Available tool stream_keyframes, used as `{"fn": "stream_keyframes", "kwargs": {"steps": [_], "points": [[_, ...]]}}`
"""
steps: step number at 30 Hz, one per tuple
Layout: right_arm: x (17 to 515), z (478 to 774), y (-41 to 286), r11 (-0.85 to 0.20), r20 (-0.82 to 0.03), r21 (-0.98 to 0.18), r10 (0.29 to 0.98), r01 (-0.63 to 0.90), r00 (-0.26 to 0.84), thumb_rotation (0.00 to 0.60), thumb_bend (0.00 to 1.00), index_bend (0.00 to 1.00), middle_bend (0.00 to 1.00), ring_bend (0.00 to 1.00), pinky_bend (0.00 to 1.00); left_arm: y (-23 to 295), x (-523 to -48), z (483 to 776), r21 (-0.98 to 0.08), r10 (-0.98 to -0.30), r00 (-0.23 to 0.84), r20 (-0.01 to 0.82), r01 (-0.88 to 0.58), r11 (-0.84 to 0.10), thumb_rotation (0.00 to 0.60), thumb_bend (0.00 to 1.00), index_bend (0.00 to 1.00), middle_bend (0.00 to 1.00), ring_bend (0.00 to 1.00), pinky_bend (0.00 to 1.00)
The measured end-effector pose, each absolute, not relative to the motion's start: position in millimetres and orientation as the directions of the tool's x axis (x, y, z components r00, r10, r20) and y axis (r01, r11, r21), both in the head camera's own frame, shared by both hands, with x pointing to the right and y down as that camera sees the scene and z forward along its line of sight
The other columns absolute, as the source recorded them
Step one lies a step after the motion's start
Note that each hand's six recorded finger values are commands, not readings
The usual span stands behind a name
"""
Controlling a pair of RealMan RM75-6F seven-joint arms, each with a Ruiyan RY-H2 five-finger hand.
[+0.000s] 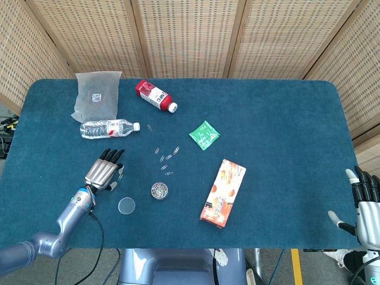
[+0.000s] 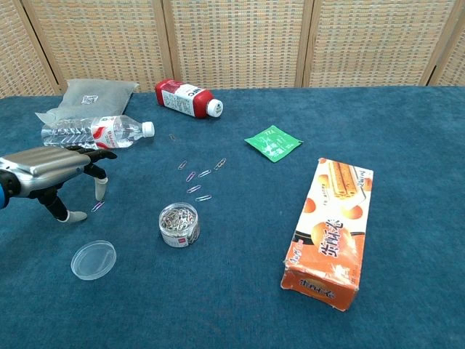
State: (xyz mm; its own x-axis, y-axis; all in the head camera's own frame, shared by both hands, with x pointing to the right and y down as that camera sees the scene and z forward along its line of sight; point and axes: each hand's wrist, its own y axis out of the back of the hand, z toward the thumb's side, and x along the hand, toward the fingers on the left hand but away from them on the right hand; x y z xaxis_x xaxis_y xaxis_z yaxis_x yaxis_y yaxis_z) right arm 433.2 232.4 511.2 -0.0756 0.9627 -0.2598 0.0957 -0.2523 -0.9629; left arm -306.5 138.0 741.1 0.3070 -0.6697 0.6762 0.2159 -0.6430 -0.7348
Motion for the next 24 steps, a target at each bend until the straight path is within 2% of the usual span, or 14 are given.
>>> {"fn": "stream_keyframes", "kwargs": {"steps": [11,24], "points": [[433.2,511.9,232.4,-0.256,-0.264,-0.962,0.962,0.097,-0.076,0.600,0.00,0.00,0.00,0.00,0.00,131.2,-304.4,740.5,-0.738,-0.676,0.302,0.672,0.202,-0.644,0.600,0.30,0.46,0.00,0.00,0.00],[436.0,510.6,230.9,-0.252,-0.261,-0.962,0.962,0.105,-0.083,0.600,0.00,0.00,0.00,0.00,0.00,132.0,-299.0,750.8,-0.707,-0.649,0.285,0.705,0.215,-0.673,0.600,0.30,0.46,0.00,0.00,0.00]]}}
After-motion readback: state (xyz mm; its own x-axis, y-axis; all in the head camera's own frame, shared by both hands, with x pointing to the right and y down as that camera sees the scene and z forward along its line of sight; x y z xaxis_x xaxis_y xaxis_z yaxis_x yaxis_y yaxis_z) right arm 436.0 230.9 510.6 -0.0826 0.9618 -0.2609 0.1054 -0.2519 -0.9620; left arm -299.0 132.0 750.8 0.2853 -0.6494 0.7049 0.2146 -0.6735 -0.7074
